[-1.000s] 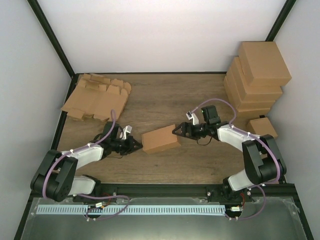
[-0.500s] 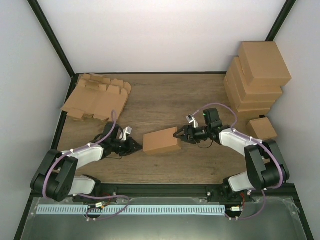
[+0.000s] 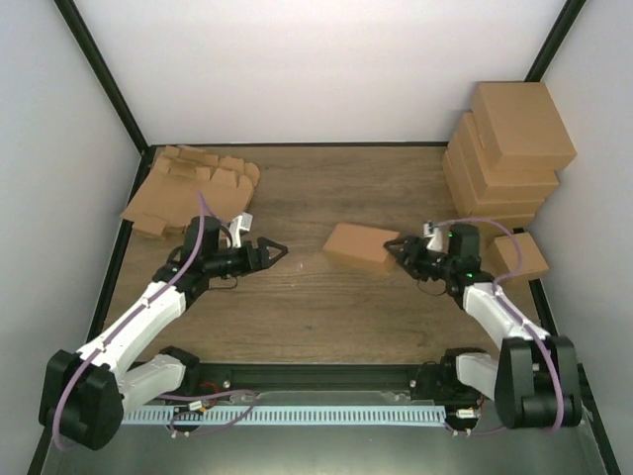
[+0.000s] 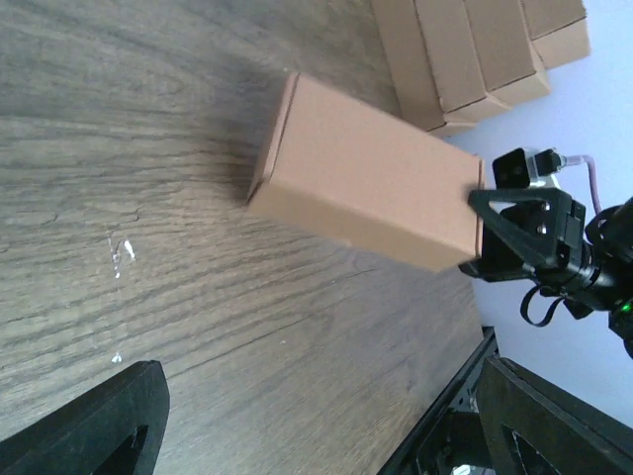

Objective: Fold the paper box

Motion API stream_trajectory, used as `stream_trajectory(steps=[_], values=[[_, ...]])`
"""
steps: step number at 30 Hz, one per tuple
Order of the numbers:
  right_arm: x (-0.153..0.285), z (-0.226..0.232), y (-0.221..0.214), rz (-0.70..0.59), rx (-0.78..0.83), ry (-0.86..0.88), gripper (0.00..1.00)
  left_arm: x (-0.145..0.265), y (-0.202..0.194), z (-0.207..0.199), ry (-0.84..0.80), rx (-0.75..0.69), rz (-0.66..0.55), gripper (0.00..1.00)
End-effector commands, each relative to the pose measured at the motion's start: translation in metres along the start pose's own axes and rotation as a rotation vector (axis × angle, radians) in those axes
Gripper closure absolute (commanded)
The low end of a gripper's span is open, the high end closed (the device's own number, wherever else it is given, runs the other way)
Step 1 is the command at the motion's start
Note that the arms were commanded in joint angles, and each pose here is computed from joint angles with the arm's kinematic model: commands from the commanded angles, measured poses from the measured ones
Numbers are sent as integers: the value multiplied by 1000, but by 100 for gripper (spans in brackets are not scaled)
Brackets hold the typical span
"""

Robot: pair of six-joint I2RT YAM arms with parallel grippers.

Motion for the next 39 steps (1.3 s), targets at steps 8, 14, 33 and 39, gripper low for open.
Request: stream_trajectory(steps=[8, 14, 33, 39], values=[[87, -32, 90, -862, -238, -127, 51, 6, -8, -2, 2, -18, 30, 12], [89, -73, 105, -996, -392, -195, 52, 8, -8, -6, -13, -27, 33, 12], [73, -107, 64, -416, -475, -774, 0, 0, -7, -4, -4, -49, 88, 12], [57, -41, 89, -317, 146, -550, 32, 1, -9, -4, -2, -64, 91, 12]])
Point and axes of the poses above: each gripper's point midway between its finger pads, its own x axis back along the fingers, its own z axis along the line the jaws close on, y = z × x, the point moved 3 cm from there along x, back along the fingers, and after that the axes turned 3 degrees about x, right-handed, at the moved point
